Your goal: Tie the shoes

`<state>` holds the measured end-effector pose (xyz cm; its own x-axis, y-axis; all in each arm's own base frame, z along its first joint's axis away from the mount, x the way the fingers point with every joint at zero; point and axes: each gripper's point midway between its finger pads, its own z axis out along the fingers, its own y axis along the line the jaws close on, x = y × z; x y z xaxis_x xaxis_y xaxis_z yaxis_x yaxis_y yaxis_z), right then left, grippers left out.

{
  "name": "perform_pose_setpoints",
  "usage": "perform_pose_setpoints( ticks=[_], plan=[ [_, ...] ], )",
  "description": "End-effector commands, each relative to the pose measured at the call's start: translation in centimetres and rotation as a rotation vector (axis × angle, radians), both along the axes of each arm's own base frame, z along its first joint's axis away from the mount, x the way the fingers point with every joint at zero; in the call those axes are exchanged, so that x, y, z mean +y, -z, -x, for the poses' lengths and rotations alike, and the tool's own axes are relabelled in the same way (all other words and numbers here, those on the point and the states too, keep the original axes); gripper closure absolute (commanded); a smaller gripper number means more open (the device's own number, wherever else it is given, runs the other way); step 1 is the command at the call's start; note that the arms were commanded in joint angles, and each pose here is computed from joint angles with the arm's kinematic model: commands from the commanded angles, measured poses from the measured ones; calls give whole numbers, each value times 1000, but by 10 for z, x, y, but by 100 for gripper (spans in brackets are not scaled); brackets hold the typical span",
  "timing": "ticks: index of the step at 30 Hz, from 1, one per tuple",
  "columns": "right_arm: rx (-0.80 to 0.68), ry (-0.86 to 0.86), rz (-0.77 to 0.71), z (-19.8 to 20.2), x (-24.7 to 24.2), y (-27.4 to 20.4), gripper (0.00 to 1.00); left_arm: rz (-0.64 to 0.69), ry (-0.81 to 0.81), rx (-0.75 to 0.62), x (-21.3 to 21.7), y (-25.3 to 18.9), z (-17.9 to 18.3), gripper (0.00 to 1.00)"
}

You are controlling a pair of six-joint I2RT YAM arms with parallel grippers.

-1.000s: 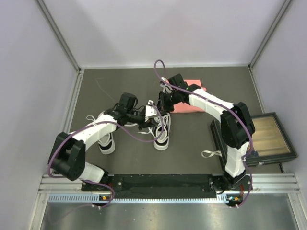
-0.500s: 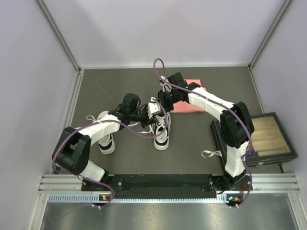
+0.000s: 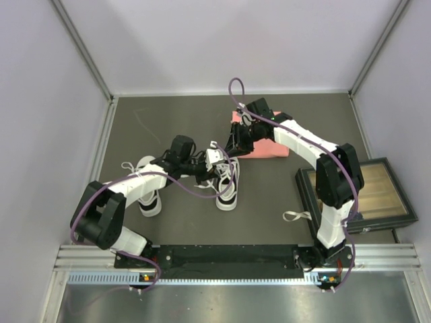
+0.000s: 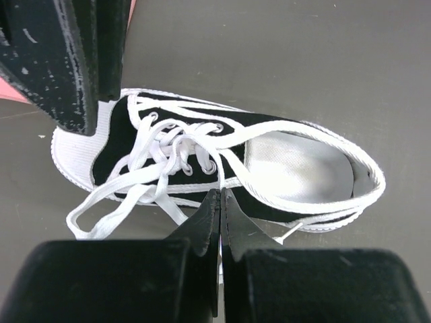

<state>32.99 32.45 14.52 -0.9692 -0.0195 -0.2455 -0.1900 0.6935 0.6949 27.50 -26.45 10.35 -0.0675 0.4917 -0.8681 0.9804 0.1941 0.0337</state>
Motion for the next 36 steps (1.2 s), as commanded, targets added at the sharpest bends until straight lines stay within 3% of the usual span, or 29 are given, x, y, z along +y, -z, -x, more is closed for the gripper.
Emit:
perform_pose_setpoints(
  ticks=[1,23,36],
  plan=[
    [-9,3,36,0,-5,4,66,11,2,-39,2,-11,3,100],
    [74,-60,89,15,-1,46,66,18,-49,-33,-2,-17,-11,100],
    [-27,-27,80,11,-6,19,100,-19,-176,14,6,-27,-24,100]
  ],
)
